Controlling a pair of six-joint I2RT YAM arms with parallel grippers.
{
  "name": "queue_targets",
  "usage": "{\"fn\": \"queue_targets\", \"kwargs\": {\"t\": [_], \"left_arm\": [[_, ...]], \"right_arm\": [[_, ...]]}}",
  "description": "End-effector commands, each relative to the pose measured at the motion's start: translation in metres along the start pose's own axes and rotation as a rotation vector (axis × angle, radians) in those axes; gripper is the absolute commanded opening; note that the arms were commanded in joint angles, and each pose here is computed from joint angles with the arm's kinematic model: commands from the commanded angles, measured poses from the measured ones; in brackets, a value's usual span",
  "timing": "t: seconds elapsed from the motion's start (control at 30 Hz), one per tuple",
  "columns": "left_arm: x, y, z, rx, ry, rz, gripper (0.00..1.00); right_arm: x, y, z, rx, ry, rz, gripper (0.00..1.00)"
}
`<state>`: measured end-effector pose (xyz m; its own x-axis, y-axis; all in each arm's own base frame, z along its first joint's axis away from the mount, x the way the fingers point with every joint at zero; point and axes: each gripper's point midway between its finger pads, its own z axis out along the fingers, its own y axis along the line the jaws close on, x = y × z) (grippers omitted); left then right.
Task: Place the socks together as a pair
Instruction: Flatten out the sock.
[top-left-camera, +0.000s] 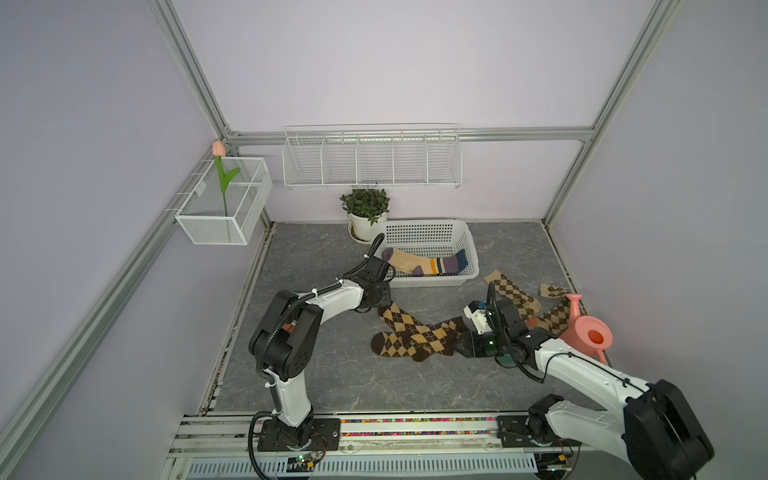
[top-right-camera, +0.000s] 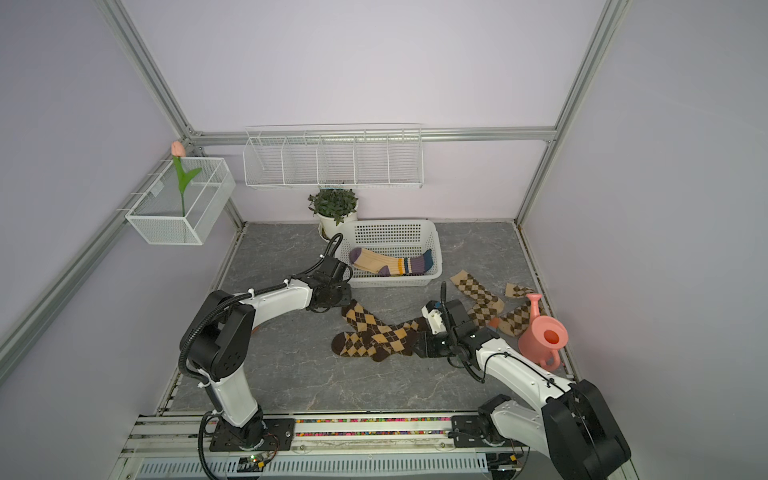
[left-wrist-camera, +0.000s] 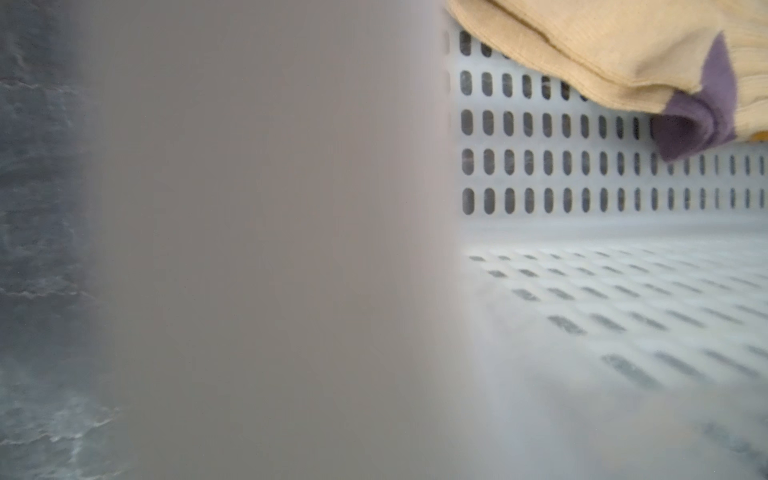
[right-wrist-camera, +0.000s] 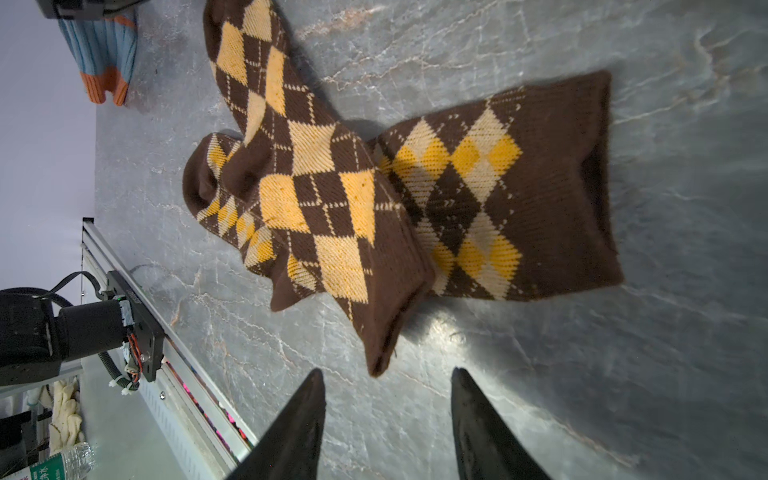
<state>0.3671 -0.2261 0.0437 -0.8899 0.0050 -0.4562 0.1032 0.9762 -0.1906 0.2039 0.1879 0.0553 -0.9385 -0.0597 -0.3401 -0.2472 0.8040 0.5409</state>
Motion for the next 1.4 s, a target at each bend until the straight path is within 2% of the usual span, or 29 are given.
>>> {"fn": "queue_targets", "kwargs": {"t": [0.0, 0.1, 0.23, 0.3, 0.47, 0.7, 0.8, 0.87, 0.9, 0.93, 1.13, 1.37], "left_arm": [[0.011, -0.007, -0.009, 0.052, 0.029, 0.003, 0.29], [0.012, -0.009, -0.018, 0.071, 0.027, 0.008, 0.4], [0.021, -0.009, -0.017, 0.073, 0.053, 0.017, 0.42], [0.029, -0.006, -0.01, 0.061, 0.074, 0.016, 0.41], [0.046, 0.0, 0.005, 0.04, 0.122, 0.016, 0.28], [0.047, 0.0, 0.006, 0.033, 0.128, 0.022, 0.15], [0.048, -0.002, 0.002, 0.032, 0.131, 0.028, 0.19], [0.047, -0.003, -0.004, 0.036, 0.119, 0.031, 0.28], [0.047, -0.004, -0.009, 0.039, 0.111, 0.032, 0.35], [0.045, -0.004, -0.013, 0.042, 0.101, 0.031, 0.37], [0.038, -0.002, -0.028, 0.034, 0.073, 0.033, 0.37], [0.027, -0.002, -0.059, 0.043, 0.009, 0.027, 0.38]], "right_arm": [[-0.009, 0.0, 0.01, -0.008, -0.029, 0.007, 0.51], [-0.017, 0.004, 0.014, -0.028, -0.049, 0.008, 0.49], [-0.023, 0.008, 0.017, -0.045, -0.054, 0.01, 0.47], [-0.025, 0.01, 0.018, -0.053, -0.054, 0.01, 0.46], [-0.023, 0.009, 0.018, -0.051, -0.049, 0.011, 0.43], [-0.022, 0.008, 0.022, -0.05, -0.04, 0.014, 0.42], [-0.022, 0.01, 0.024, -0.056, -0.035, 0.014, 0.43], [-0.022, 0.009, 0.024, -0.054, -0.036, 0.014, 0.42], [-0.023, 0.01, 0.023, -0.055, -0.04, 0.01, 0.41], [-0.023, 0.01, 0.023, -0.055, -0.044, 0.008, 0.36], [-0.033, 0.021, 0.012, -0.081, -0.089, -0.001, 0.09], [-0.047, 0.052, -0.038, -0.099, -0.159, -0.07, 0.07]]}}
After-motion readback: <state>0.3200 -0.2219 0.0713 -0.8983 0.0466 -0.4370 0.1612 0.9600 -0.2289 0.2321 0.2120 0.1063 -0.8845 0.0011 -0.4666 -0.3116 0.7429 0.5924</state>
